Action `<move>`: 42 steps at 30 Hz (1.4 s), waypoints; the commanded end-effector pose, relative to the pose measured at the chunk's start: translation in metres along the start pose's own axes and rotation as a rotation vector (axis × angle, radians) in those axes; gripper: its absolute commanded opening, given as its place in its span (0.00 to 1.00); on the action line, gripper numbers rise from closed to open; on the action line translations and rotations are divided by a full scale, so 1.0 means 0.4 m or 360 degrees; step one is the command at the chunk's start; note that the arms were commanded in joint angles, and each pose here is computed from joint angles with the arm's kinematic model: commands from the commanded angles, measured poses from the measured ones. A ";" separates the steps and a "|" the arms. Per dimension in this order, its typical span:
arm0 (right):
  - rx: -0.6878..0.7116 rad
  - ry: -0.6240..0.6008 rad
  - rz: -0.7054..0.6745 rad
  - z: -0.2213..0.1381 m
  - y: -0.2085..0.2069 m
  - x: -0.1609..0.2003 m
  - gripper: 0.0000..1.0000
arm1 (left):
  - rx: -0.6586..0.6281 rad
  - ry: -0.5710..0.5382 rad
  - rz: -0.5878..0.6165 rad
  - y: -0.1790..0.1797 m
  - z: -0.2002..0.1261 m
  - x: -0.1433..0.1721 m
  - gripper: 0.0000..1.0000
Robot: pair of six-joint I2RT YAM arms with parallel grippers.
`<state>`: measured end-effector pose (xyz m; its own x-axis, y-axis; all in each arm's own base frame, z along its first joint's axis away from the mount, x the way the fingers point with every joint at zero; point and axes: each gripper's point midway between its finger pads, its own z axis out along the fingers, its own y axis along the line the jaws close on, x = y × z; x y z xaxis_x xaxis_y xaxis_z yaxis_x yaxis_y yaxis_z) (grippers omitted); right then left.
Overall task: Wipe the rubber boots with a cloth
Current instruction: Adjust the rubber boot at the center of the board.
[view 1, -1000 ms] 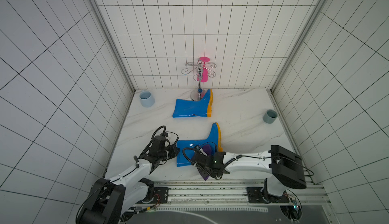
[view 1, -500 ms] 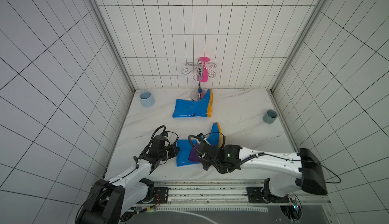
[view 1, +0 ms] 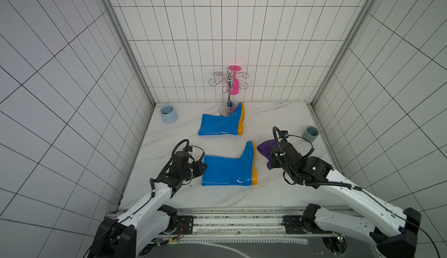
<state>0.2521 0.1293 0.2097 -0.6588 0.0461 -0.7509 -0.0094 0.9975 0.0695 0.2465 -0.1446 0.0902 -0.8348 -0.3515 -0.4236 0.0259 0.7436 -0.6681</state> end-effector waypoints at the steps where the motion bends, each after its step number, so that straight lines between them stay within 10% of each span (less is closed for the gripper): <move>1: 0.0066 0.0020 0.0006 0.037 -0.061 0.024 0.00 | 0.0051 -0.0113 0.0022 -0.051 -0.037 -0.058 0.00; 28: 0.0210 0.0486 0.0283 0.262 -0.194 0.255 0.00 | 0.0179 -0.0256 0.0129 -0.220 -0.193 -0.159 0.00; 42: 0.0186 0.0530 0.0253 0.281 -0.189 0.264 0.00 | -0.0167 -0.0473 0.0354 -0.253 -0.380 -0.247 0.00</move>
<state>0.2752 0.0689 0.0653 -0.8358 0.2051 -0.5093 0.1828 0.9786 0.0941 0.2455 -0.1123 0.2729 -0.6697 -0.3297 -0.6655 0.1213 0.8354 -0.5360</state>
